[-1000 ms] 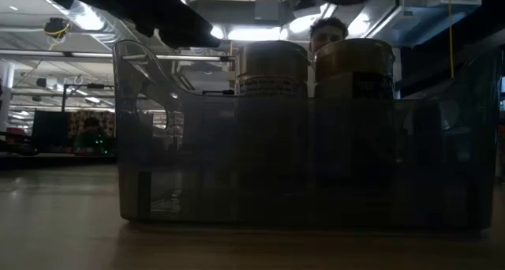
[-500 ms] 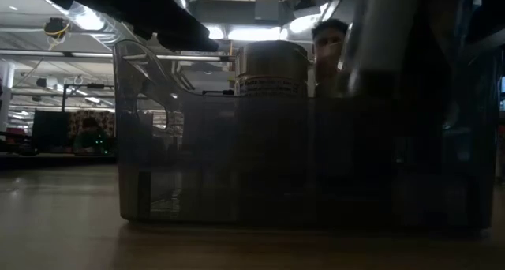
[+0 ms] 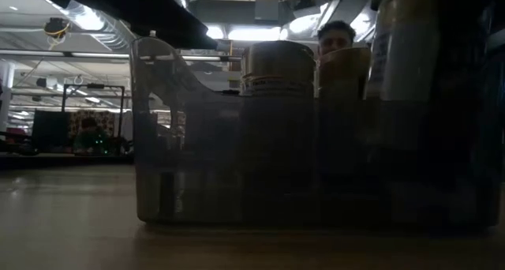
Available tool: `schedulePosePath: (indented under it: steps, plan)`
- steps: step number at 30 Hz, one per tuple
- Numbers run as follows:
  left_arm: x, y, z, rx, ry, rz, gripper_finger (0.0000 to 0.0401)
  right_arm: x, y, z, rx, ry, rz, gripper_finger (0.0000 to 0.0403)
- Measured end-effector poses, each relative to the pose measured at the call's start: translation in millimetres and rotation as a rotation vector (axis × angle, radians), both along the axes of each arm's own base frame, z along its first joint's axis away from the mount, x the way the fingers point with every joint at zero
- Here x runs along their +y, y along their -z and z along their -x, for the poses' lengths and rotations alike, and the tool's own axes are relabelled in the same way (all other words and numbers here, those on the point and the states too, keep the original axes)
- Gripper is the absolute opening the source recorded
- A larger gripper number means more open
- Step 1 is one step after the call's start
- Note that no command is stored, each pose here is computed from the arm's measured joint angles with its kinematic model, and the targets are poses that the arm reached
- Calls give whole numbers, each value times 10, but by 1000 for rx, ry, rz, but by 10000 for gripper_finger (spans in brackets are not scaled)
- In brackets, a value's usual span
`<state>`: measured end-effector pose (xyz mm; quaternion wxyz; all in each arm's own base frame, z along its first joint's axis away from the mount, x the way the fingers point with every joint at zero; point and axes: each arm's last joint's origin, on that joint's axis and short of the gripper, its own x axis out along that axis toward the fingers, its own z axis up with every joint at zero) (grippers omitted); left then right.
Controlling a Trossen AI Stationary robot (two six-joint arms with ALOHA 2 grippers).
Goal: Sort spices by type
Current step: Put the golden seasoning bottle into the black bin aligned with the other golden seasoning bottle, then put the red seasoning can into the transparent bin
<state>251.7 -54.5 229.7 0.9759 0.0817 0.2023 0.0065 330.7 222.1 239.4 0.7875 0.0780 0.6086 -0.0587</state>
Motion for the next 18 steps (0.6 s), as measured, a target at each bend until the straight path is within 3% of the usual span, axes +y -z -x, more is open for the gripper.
schedulePosePath:
  steps: [4,11,18]
  plan:
    - [0,-2,-1,-2,0,0,240,-4,12,5,3,8,2,280]
    - [-1,-2,-1,-2,1,0,240,-5,-9,4,1,25,2,370]
    - [-2,-2,0,-2,1,0,240,12,-228,-20,-26,23,-12,385]
